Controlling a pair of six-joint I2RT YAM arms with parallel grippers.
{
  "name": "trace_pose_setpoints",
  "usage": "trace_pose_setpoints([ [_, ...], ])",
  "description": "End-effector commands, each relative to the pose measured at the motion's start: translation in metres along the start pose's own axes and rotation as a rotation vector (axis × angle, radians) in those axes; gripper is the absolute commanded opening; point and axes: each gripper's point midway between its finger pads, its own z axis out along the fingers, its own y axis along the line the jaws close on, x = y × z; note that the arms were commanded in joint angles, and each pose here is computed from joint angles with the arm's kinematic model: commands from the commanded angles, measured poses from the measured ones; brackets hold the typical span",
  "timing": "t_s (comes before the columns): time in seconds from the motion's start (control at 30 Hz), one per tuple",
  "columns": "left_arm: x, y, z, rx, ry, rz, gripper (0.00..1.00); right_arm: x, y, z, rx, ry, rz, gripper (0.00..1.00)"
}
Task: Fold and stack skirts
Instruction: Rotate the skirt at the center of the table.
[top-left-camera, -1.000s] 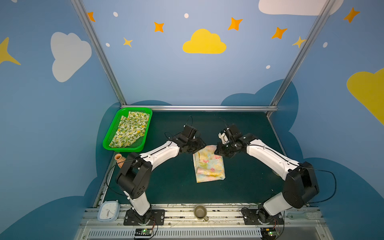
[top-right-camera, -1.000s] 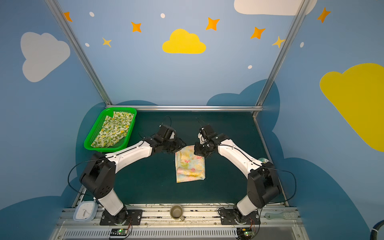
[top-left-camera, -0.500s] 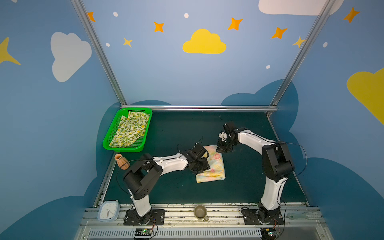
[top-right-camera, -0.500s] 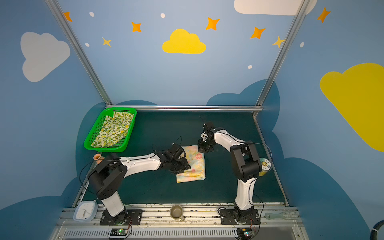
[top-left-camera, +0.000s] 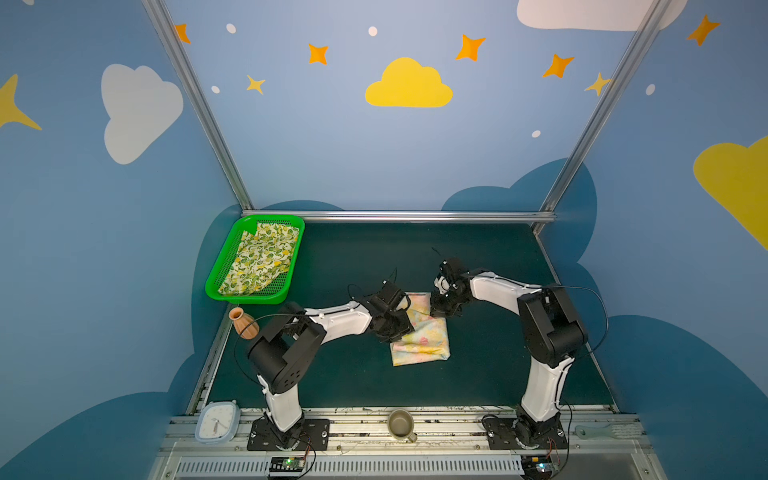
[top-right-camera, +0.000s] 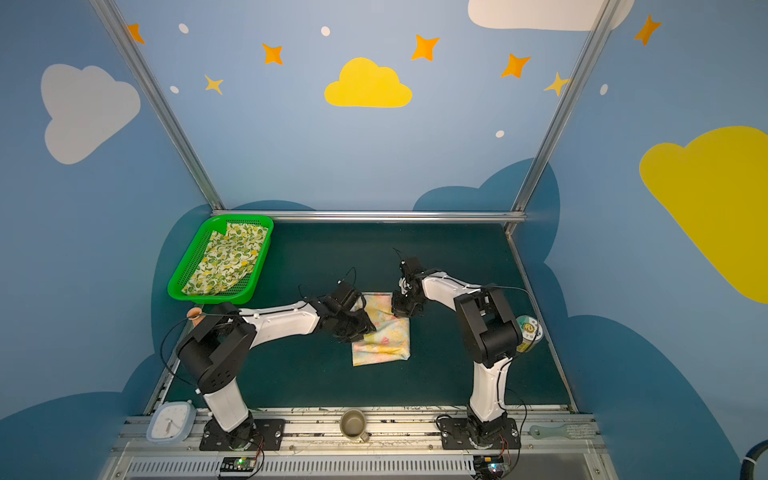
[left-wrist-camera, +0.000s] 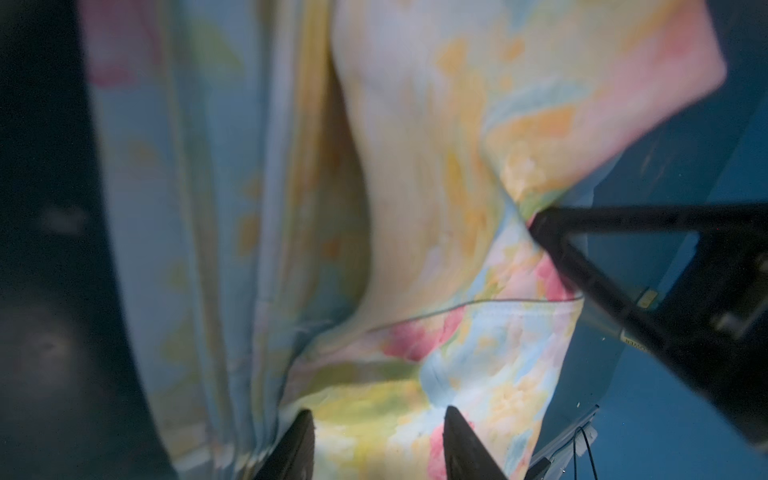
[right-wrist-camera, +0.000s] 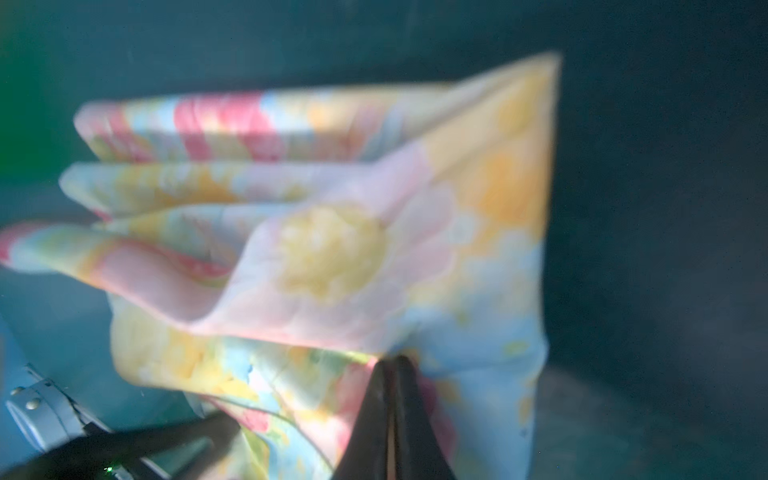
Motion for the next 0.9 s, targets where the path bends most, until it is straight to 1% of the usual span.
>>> trace_pose_setpoints([
  [0.0,-0.019,0.053,0.004,-0.174,-0.022,-0.007,0.51,0.055,-0.003,0.019,0.101,0.112,0.006,0.08],
  [0.13,-0.047,0.054,-0.007,-0.157,-0.068,-0.011,0.50,0.082,0.026,0.025,0.098,0.127,-0.036,0.08],
  [0.23,-0.066,0.049,-0.023,-0.154,-0.127,0.025,0.50,0.088,0.051,0.022,0.041,0.126,-0.061,0.08],
  [0.27,-0.071,0.045,-0.028,-0.148,-0.135,0.034,0.50,0.088,0.056,0.019,0.036,0.118,-0.079,0.08],
  [0.3,-0.079,0.043,-0.037,-0.156,-0.170,0.047,0.50,0.085,0.061,0.013,0.038,0.104,-0.093,0.08],
  [0.37,-0.085,0.034,-0.050,-0.140,-0.206,0.077,0.51,0.077,0.067,0.000,0.028,0.080,-0.112,0.08],
  [0.47,-0.083,0.024,-0.067,-0.103,-0.230,0.086,0.52,0.063,0.074,-0.023,0.013,0.045,-0.144,0.08],
  [0.53,-0.077,0.022,-0.078,-0.078,-0.239,0.078,0.54,0.054,0.078,-0.037,-0.022,0.027,-0.158,0.11],
  [0.57,-0.072,0.024,-0.082,-0.073,-0.241,0.070,0.55,0.050,0.079,-0.043,-0.033,0.018,-0.161,0.13],
  [0.63,-0.064,0.029,-0.091,-0.070,-0.244,0.046,0.61,0.041,0.076,-0.053,-0.038,0.003,-0.165,0.20],
  [0.7,-0.054,0.040,-0.097,-0.086,-0.238,0.019,0.68,0.030,0.069,-0.060,-0.036,-0.018,-0.171,0.30],
  [0.77,-0.044,0.050,-0.098,-0.100,-0.225,0.005,0.71,0.021,0.063,-0.061,-0.045,-0.017,-0.169,0.39],
  [0.87,-0.036,0.067,-0.095,-0.127,-0.219,-0.022,0.74,0.008,0.051,-0.055,-0.032,-0.011,-0.152,0.47],
])
